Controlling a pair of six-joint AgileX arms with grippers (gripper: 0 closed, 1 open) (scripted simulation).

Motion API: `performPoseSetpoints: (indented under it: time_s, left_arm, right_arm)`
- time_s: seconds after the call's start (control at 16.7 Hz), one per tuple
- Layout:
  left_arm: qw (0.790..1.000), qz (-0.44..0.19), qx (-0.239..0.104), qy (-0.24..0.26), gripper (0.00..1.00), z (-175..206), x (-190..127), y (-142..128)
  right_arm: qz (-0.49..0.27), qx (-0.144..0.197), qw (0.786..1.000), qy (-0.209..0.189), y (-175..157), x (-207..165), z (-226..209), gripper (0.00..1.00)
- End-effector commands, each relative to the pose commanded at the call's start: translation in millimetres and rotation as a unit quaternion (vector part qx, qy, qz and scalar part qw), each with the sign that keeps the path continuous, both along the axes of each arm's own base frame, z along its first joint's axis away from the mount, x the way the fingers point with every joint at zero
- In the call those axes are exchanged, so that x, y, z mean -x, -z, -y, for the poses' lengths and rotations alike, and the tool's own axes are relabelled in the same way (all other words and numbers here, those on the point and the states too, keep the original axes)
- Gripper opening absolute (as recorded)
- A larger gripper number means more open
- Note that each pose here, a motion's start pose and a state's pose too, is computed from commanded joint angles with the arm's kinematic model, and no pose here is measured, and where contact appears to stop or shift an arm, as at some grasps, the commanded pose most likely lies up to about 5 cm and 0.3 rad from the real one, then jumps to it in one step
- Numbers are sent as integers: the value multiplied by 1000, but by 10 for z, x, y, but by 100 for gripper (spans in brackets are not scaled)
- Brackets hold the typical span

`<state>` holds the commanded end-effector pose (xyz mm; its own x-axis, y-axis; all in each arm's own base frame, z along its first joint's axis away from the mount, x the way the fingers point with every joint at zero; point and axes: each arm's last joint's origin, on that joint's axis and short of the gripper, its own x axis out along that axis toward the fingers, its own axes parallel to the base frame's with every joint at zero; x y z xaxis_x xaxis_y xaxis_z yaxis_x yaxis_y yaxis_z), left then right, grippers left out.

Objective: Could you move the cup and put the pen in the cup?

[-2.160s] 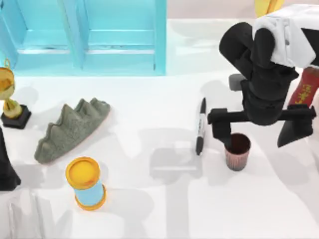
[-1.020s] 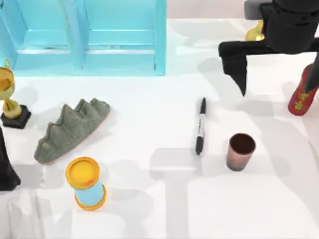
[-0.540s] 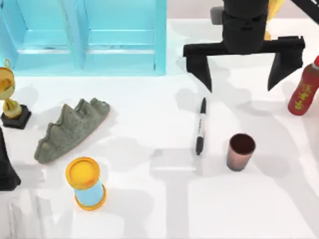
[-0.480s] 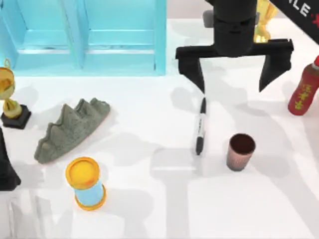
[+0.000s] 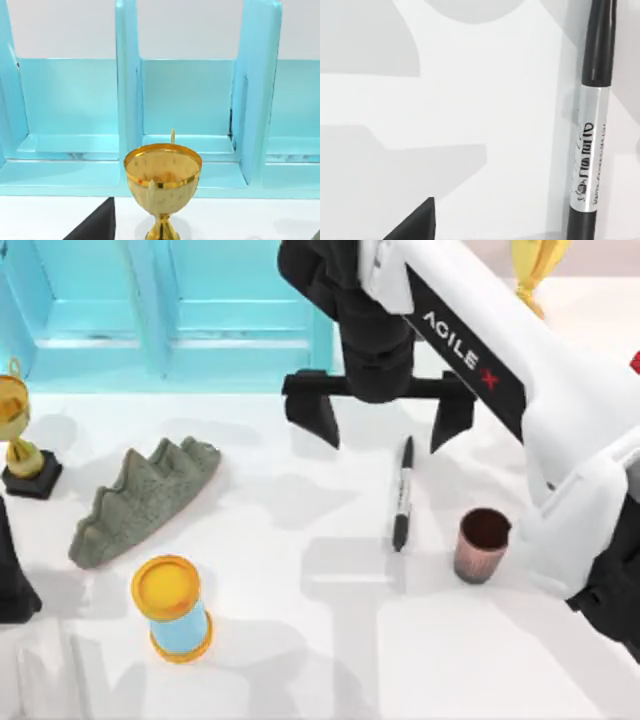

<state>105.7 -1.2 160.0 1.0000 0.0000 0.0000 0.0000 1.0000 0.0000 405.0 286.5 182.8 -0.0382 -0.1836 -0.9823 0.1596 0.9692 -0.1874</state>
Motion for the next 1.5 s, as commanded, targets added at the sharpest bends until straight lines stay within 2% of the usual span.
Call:
performPoseSetpoints:
  time_s: [0.18,0.24,0.3,0.66,1.5]
  left_arm:
    - [1000,0,0,0,100,0,0,0]
    - [1000,0,0,0,100,0,0,0]
    - [1000,0,0,0,100,0,0,0]
    - [1000,0,0,0,100,0,0,0]
    - [1000,0,0,0,100,0,0,0]
  right_arm:
    - [0,0,1000,1,12,-1,-6,100]
    - [35,-29,999,1,41,-74,-48,100]
    - [35,-29,999,1,41,-74,-48,100]
    - [-1,1,1000,1,320,-101,-40,100]
    - [0,1,1000,1,766,-91,53,100]
